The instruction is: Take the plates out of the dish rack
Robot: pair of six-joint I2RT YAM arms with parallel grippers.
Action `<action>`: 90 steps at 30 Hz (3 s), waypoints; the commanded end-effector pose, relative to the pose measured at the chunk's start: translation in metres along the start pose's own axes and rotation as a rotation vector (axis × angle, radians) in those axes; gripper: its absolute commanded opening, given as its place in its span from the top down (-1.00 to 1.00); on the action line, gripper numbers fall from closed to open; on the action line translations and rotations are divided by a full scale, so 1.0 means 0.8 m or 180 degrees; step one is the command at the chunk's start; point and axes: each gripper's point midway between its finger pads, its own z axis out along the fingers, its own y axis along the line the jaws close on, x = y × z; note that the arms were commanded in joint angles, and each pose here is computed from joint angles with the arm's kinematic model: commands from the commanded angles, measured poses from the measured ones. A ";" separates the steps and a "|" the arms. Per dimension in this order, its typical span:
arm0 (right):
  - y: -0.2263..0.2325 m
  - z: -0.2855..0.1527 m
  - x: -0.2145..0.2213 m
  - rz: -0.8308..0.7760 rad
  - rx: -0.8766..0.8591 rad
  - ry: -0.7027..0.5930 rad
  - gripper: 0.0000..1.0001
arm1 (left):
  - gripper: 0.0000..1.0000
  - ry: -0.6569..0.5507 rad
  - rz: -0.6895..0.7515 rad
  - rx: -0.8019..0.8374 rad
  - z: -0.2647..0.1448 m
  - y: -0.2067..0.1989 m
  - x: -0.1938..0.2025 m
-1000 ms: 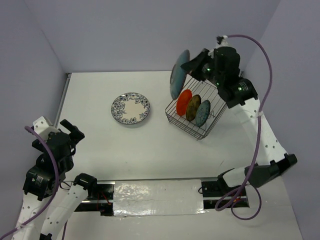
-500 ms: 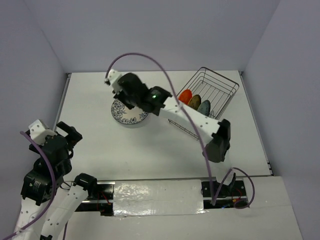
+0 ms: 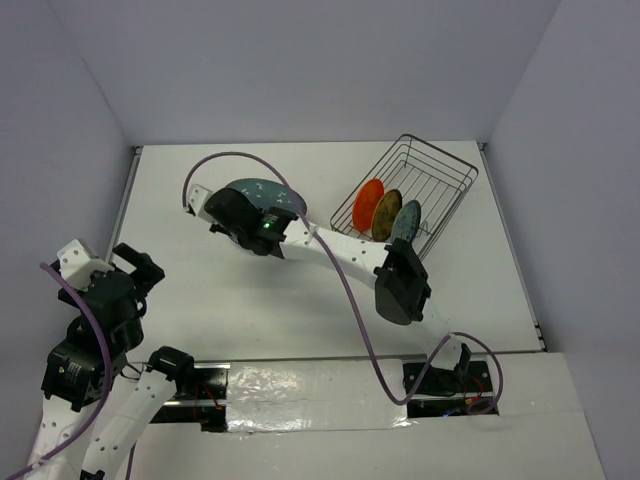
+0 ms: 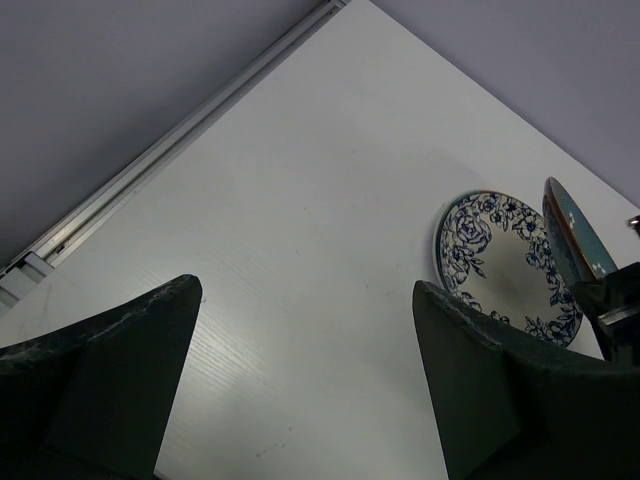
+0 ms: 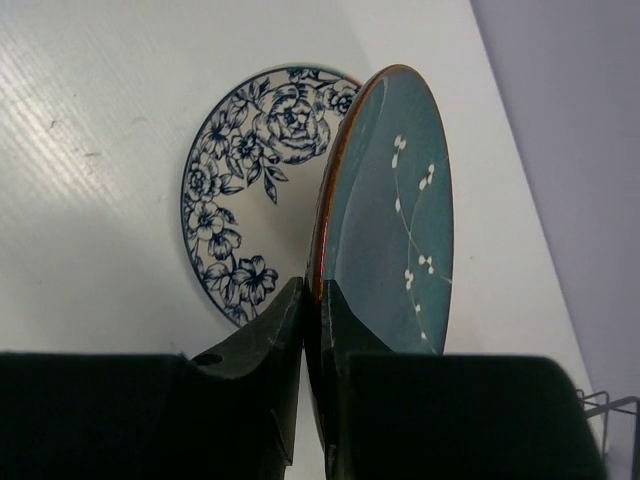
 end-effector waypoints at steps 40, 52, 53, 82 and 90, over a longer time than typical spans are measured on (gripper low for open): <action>0.054 0.111 0.037 -0.0648 0.0912 0.0076 0.41 | -0.99 -0.0069 -0.0020 0.0059 0.000 -0.008 -0.011; 0.065 0.130 0.052 -0.0648 0.0787 0.0195 -0.19 | -0.99 -0.0074 -0.0021 0.0069 0.000 -0.009 -0.012; 0.064 0.129 0.051 -0.0629 0.0792 0.0193 -0.21 | -0.99 -0.0074 -0.0021 0.0069 0.000 -0.008 -0.012; -0.068 -0.084 -0.086 0.2096 -0.0476 -0.1314 -1.00 | -0.99 -0.0062 -0.0006 0.0083 0.000 -0.010 -0.010; -0.226 -0.165 0.109 0.3968 0.0692 -0.0313 -1.00 | -0.99 -0.0011 0.0059 0.0118 0.004 -0.016 -0.006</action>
